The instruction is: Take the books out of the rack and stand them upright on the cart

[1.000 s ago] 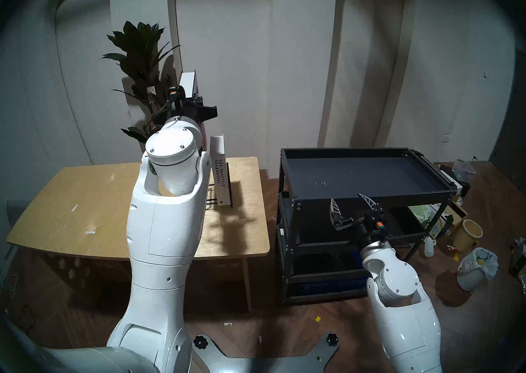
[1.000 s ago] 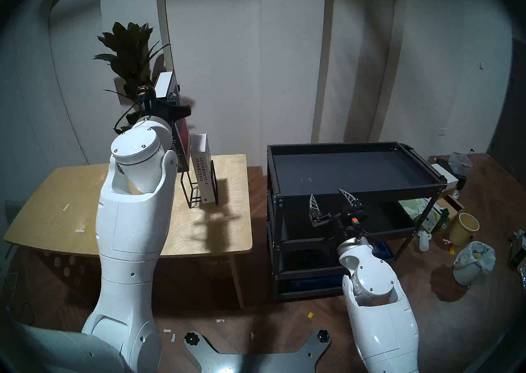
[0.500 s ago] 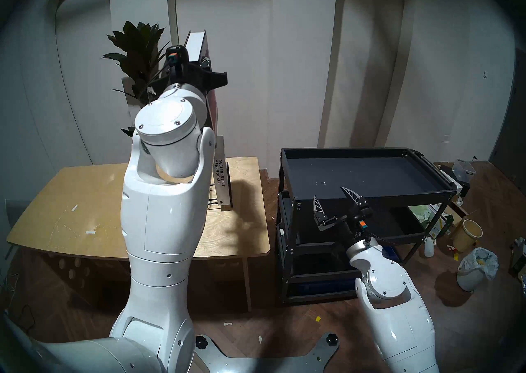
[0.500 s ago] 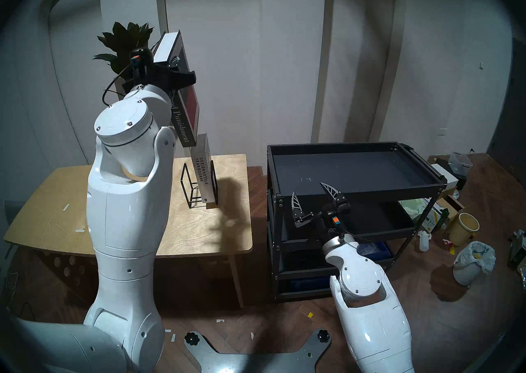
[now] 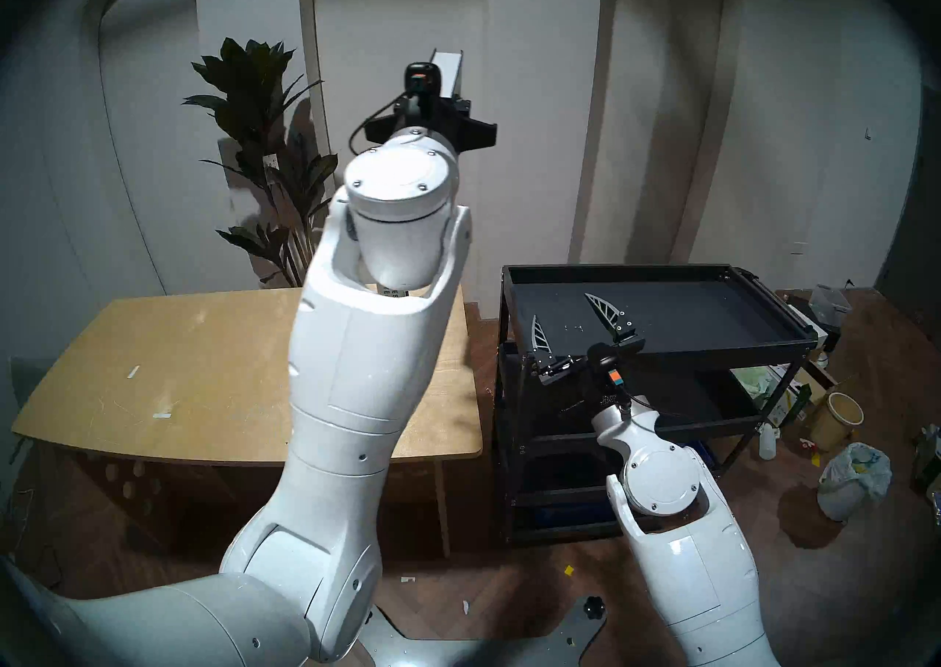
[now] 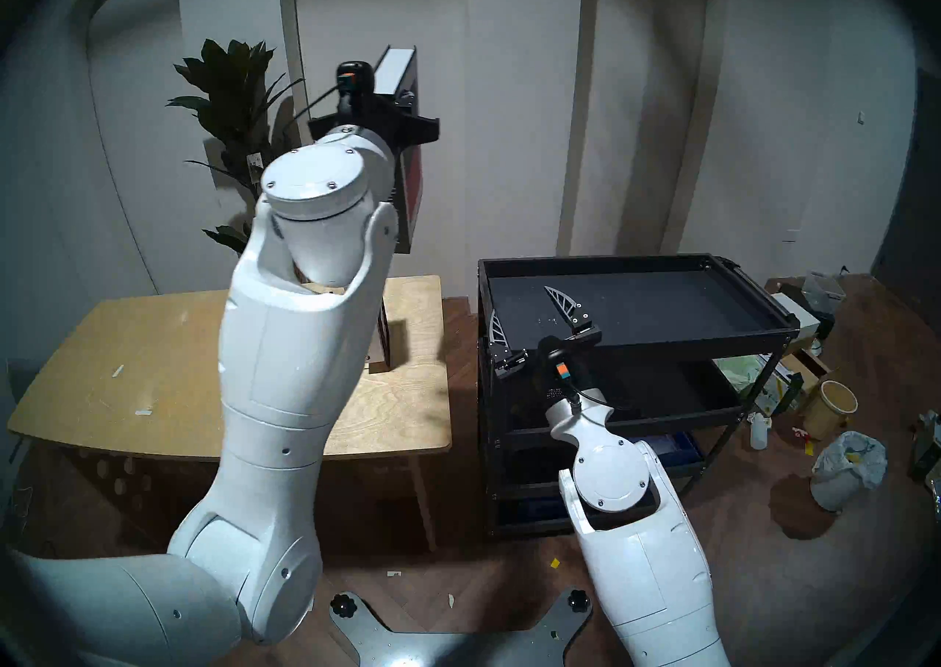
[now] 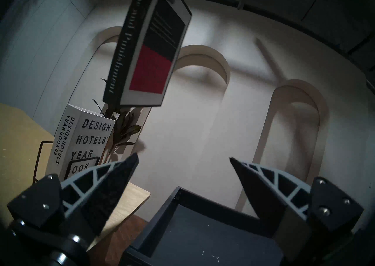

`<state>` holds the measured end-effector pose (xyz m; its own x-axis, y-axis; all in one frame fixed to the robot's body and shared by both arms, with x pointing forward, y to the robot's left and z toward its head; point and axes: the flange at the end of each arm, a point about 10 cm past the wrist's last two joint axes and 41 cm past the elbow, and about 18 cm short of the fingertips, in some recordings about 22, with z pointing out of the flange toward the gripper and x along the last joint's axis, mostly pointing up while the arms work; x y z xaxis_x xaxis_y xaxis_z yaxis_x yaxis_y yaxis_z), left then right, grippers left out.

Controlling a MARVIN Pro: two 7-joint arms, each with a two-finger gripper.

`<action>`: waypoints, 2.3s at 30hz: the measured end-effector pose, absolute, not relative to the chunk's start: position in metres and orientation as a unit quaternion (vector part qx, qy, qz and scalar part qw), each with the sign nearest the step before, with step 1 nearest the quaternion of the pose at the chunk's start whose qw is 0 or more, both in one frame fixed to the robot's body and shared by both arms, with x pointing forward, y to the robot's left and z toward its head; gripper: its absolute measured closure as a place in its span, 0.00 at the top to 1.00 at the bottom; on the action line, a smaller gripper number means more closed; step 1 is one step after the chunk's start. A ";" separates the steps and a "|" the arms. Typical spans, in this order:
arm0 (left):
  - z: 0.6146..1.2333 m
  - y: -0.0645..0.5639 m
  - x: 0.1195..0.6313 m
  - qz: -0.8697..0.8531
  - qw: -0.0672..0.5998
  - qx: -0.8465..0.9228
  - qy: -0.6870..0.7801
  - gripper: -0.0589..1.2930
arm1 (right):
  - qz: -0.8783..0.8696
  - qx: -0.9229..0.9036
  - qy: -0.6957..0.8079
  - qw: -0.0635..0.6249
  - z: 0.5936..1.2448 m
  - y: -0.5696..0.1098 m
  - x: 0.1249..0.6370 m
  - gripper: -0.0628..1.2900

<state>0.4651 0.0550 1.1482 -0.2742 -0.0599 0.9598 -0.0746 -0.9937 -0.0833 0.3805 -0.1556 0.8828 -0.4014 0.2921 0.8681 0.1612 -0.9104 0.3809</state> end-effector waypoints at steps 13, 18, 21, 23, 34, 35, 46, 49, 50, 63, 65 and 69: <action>1.123 -0.005 0.504 0.756 -0.010 0.649 -0.088 0.44 | 0.823 0.539 0.170 0.048 0.887 -0.121 0.409 0.95; 1.118 -0.019 0.516 0.744 -0.013 0.663 -0.088 0.44 | 0.830 0.535 0.152 0.048 0.894 -0.109 0.420 0.95; 1.118 -0.024 0.521 0.739 -0.014 0.669 -0.083 0.44 | 0.833 0.533 0.142 0.049 0.896 -0.105 0.425 0.95; 1.119 -0.026 0.525 0.735 -0.016 0.673 -0.077 0.44 | 0.835 0.532 0.131 0.048 0.898 -0.101 0.430 0.95; 1.123 -0.028 0.548 0.720 -0.026 0.692 -0.040 0.44 | 0.835 0.548 0.049 0.030 0.901 -0.090 0.454 0.95; 1.123 -0.028 0.550 0.719 -0.027 0.693 -0.037 0.44 | 0.834 0.550 0.041 0.027 0.900 -0.089 0.456 0.95; 1.120 -0.036 0.562 0.713 -0.038 0.700 -0.017 0.44 | 0.814 0.577 -0.052 -0.023 0.901 -0.080 0.485 0.95; 1.121 -0.042 0.561 0.718 -0.041 0.695 -0.020 0.44 | 0.810 0.581 -0.067 -0.040 0.903 -0.071 0.491 0.95; 1.121 -0.044 0.560 0.720 -0.042 0.692 -0.021 0.44 | 0.810 0.580 -0.070 -0.045 0.905 -0.068 0.492 0.95; 1.126 -0.058 0.552 0.734 -0.052 0.675 -0.048 0.44 | 0.828 0.546 -0.080 -0.100 0.934 -0.041 0.495 0.95; 1.126 -0.057 0.552 0.735 -0.055 0.674 -0.050 0.44 | 0.832 0.539 -0.082 -0.104 0.939 -0.041 0.495 0.95; 1.126 -0.055 0.552 0.735 -0.055 0.674 -0.051 0.44 | 0.838 0.529 -0.086 -0.107 0.946 -0.042 0.496 0.95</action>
